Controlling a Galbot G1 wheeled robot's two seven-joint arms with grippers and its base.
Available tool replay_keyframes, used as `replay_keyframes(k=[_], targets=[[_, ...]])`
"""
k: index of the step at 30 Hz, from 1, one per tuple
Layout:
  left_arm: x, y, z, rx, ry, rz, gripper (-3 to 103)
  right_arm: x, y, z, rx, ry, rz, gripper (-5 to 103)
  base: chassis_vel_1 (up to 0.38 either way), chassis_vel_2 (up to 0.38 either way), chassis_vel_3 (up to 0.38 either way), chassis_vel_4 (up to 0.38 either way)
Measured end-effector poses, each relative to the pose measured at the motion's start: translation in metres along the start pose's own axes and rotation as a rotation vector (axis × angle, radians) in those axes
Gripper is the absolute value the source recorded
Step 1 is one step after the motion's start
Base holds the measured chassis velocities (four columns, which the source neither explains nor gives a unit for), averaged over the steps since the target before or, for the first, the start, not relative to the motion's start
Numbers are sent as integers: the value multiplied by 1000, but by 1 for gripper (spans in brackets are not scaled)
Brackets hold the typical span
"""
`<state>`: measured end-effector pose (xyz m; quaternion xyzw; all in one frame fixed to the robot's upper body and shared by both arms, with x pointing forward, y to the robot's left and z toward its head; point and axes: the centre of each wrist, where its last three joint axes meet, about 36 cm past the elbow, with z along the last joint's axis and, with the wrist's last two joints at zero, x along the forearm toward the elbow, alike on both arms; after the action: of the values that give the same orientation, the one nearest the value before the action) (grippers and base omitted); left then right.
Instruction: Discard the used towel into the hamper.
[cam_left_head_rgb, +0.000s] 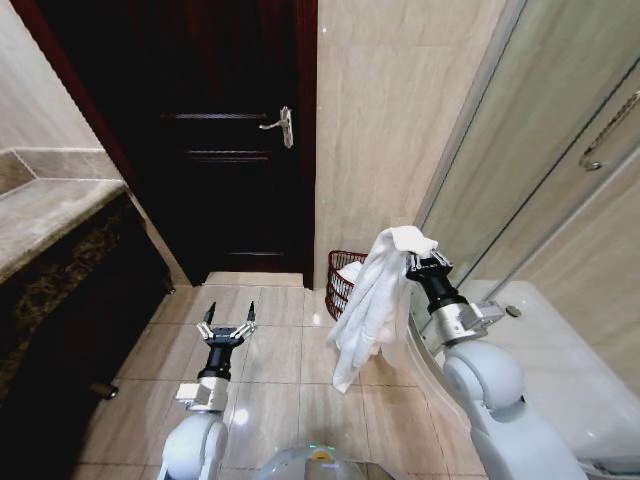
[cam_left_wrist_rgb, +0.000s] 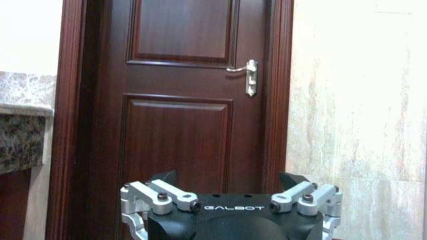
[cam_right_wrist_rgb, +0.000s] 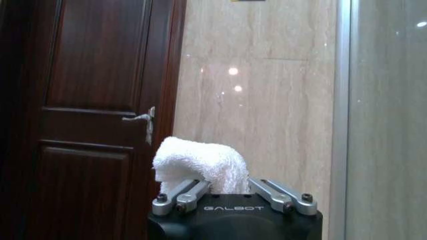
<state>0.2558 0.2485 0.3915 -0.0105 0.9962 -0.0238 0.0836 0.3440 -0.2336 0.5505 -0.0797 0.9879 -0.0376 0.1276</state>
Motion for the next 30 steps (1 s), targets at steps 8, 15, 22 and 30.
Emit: replay_keyframes(k=[8,15,22,30], targets=[[0,0,-1,6,-18,9,100,1,0,-4,0,-5,-3,9,0,0,0,0],[-1,-1,0,10,-26,24,100,2,-1,-6,0,-8,0,9,0,0,0,0],[-3,0,0,7,-31,28,100,1,-1,-5,-2,-8,0,9,0,0,0,0],[-4,0,2,8,-26,28,100,-1,1,-3,-4,-5,-4,9,-7,7,5,-7]])
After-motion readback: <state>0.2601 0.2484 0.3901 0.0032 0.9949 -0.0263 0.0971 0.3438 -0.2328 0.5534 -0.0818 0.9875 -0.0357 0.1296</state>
